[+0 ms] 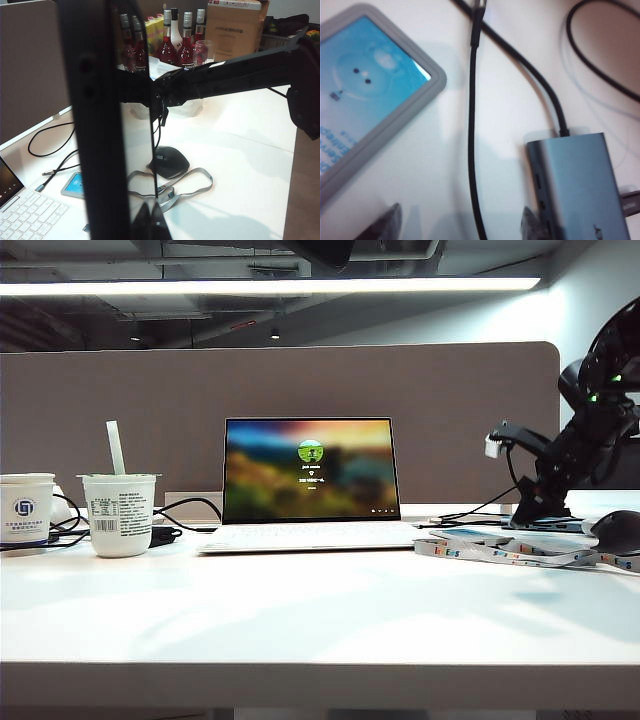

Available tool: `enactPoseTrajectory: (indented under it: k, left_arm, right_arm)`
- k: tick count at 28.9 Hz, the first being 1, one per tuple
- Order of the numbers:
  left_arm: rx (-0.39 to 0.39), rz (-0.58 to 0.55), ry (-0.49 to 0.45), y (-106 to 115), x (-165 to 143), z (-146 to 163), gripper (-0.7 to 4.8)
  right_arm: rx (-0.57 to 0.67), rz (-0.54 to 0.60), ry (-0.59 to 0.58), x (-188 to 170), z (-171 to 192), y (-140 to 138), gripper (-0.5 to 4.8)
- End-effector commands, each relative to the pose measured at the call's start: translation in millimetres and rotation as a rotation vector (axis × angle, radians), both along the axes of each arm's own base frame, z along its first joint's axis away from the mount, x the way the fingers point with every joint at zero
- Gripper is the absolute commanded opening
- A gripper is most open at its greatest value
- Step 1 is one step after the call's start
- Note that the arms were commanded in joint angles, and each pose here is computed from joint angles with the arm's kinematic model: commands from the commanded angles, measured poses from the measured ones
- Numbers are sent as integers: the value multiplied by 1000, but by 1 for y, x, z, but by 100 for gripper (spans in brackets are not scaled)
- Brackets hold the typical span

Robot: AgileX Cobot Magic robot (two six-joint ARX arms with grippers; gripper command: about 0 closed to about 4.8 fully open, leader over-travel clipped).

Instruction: Pick up the black phone, pick up the charger plug, insert the charger plug into the phone's charging port, and finally place the connected phone back on the desk.

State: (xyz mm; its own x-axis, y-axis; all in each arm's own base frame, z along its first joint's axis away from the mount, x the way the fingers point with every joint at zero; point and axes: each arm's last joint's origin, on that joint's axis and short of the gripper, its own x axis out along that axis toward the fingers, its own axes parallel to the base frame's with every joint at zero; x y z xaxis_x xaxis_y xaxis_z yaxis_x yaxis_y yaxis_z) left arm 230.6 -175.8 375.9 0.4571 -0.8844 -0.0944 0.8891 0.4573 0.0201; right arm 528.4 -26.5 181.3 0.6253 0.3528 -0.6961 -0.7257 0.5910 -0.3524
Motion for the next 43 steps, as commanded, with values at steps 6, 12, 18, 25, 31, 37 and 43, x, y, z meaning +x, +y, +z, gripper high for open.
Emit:
enactPoseTrajectory:
  k: [6,12,18,25,31,37,43]
  left_arm:
    - [-34,-7,-48,1,-2,9,-7]
    - [-34,-7,-48,1,-2,9,-7]
    - [-34,-8,-48,1,-2,9,-7]
    - [-34,-8,-48,1,-2,9,-7]
    - [-34,-6,-48,1,-2,9,-7]
    - [-36,4,-44,1,-2,9,-7]
    - [-48,5,-22,1,-2,9,-7]
  right_arm:
    - [28,-113,-57,10,-2,-5,272]
    - [29,-120,-17,8,-9,-8,269]
    - [25,-134,37,7,-20,-12,158]
    - [-7,-161,16,9,-21,-14,-1]
    - [-11,-144,-64,8,4,-12,-1]
    - [-52,-107,-173,-2,52,-12,-1]
    - [-14,-59,-234,-20,99,-8,-1]
